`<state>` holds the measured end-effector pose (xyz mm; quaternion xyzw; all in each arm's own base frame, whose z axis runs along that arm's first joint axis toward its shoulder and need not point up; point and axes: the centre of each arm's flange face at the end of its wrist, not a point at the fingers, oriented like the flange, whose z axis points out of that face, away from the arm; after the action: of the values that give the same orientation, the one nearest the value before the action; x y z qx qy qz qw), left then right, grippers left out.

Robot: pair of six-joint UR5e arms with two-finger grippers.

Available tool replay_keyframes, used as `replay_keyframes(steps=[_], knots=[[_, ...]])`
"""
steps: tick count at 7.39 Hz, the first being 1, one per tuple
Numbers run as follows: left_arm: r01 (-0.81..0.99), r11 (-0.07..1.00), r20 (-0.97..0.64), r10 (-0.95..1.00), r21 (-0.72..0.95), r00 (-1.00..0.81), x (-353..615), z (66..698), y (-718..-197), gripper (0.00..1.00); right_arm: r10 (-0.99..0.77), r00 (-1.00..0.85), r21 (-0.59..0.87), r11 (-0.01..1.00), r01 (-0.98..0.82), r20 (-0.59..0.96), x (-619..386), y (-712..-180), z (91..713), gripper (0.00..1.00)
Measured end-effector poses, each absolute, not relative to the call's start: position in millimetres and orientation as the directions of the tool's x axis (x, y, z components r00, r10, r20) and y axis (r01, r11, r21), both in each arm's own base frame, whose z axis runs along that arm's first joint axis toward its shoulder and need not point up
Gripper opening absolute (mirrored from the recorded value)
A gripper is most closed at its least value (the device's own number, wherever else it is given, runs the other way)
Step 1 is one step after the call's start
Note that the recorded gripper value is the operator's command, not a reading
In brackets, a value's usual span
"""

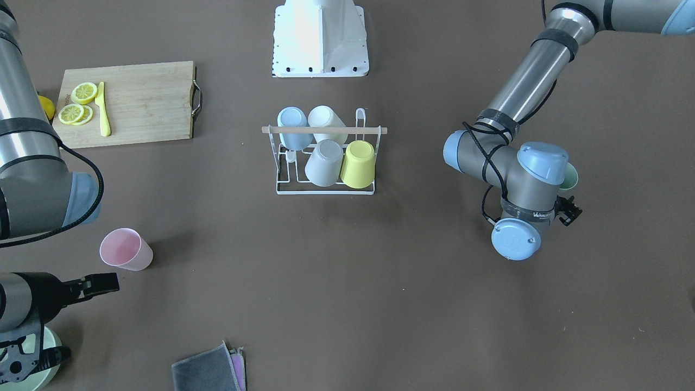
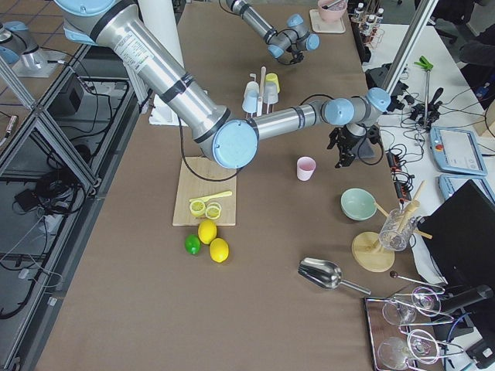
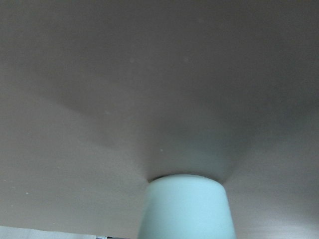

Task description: Place cup on cup holder

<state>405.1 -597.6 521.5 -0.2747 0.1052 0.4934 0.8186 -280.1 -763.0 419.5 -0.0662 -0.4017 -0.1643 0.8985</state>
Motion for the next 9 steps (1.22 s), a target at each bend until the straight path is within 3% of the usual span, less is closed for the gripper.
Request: replay_keyframes(steps=[4, 7, 9], knots=[[-0.864, 0.324, -0.436, 0.761, -0.386, 0.48, 416, 528, -585, 0.93, -0.172, 0.652, -0.126, 0.915, 0.384, 0.739, -318, -791, 431, 1.0], [-0.864, 0.273, -0.432, 0.777, -0.422, 0.457, 412, 526, -582, 0.91, -0.152, 0.669, -0.211, 0.878, 0.429, 0.728, -345, -779, 435, 1.0], [-0.867, 0.258, -0.434, 0.783, -0.425, 0.446, 410, 527, -581, 0.84, -0.167, 0.663, -0.257, 0.832, 0.492, 0.729, -363, -760, 447, 1.0]])
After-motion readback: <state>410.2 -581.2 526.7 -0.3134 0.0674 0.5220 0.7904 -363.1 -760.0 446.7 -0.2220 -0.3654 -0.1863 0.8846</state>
